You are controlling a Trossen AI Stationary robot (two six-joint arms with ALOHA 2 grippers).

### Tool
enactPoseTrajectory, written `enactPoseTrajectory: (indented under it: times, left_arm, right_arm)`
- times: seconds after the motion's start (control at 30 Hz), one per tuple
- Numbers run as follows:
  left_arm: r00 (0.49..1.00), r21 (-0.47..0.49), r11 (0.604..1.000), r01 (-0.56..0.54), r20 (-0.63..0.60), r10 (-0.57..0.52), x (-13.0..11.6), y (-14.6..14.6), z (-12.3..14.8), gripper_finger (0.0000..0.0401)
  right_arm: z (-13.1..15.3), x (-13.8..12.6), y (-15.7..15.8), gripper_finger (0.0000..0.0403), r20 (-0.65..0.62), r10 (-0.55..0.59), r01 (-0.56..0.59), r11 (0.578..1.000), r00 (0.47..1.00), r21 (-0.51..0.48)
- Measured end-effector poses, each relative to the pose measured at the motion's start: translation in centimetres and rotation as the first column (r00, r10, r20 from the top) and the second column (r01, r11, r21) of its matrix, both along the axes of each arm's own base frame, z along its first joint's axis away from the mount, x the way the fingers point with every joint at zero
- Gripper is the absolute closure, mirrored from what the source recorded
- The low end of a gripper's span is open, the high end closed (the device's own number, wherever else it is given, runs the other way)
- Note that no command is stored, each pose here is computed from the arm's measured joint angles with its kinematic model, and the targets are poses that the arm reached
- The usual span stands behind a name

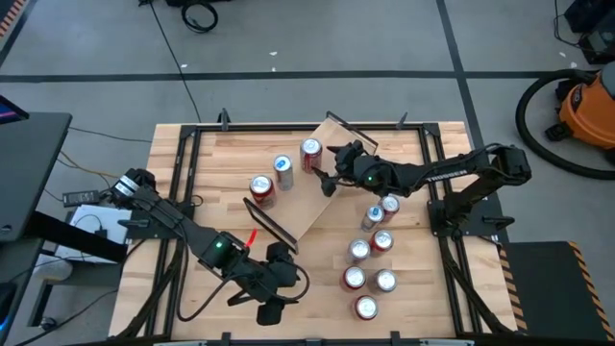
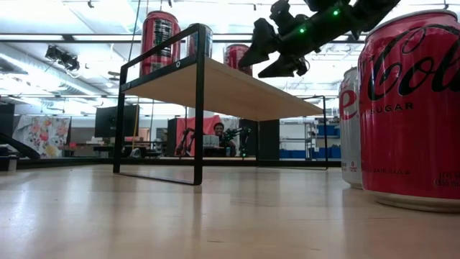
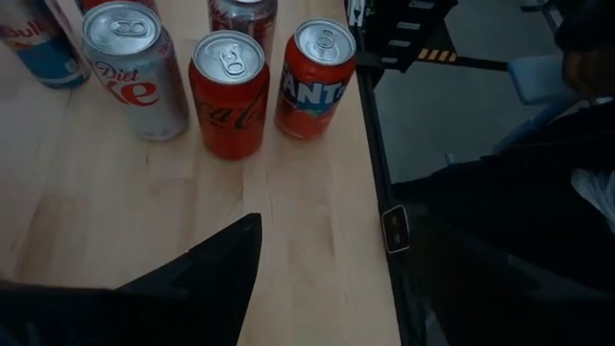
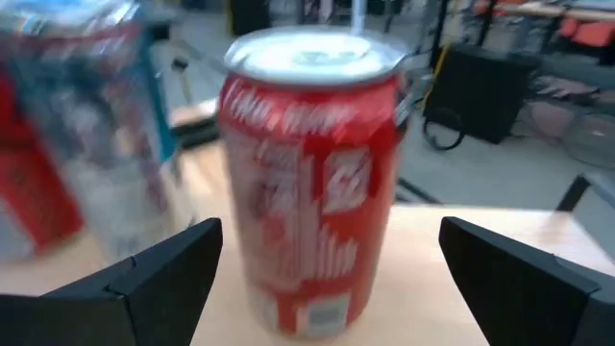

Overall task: Place canned beverage on shelf
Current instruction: Put the blue soda can on the shelf aligned with the other blue soda can

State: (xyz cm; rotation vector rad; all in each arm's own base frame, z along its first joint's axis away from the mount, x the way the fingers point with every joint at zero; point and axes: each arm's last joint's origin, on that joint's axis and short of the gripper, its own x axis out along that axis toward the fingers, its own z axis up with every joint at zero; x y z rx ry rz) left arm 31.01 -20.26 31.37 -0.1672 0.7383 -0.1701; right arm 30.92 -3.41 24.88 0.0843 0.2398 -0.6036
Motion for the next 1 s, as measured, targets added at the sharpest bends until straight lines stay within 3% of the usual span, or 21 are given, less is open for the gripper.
enactPoseTrajectory:
  times: [0.23, 0.57, 0.7, 1.0]
  left_arm:
    - [0.998, 0.143, 0.99, -0.005, 0.055, -0.003, 0.2, 0.3, -0.1, 0.0127]
    - [0.994, 0.17, 0.98, -0.102, 0.055, 0.094, 2.5, 2.3, -1.2, 0.0127]
    - [0.998, 0.11, 0.993, -0.045, 0.059, 0.038, 3.9, 2.8, -1.8, 0.0127]
    - [0.993, 0.219, 0.973, 0.073, 0.076, -0.092, 4.7, 3.0, -2.4, 0.0127]
  right_arm:
    - [1.5, -2.2, 2.5, 0.0003, -0.089, 0.138, -0.136, 0.99, 0.987, 0.021]
    - [1.5, -6.3, 8.3, 0.0003, -0.18, 0.305, -0.271, 0.943, 0.935, 0.192]
    - [1.0, -8.0, 11.2, 0.0003, -0.187, 0.312, -0.28, 0.943, 0.931, 0.182]
    - [0.0, -10.1, 14.5, 0.0003, -0.204, 0.307, -0.271, 0.944, 0.93, 0.186]
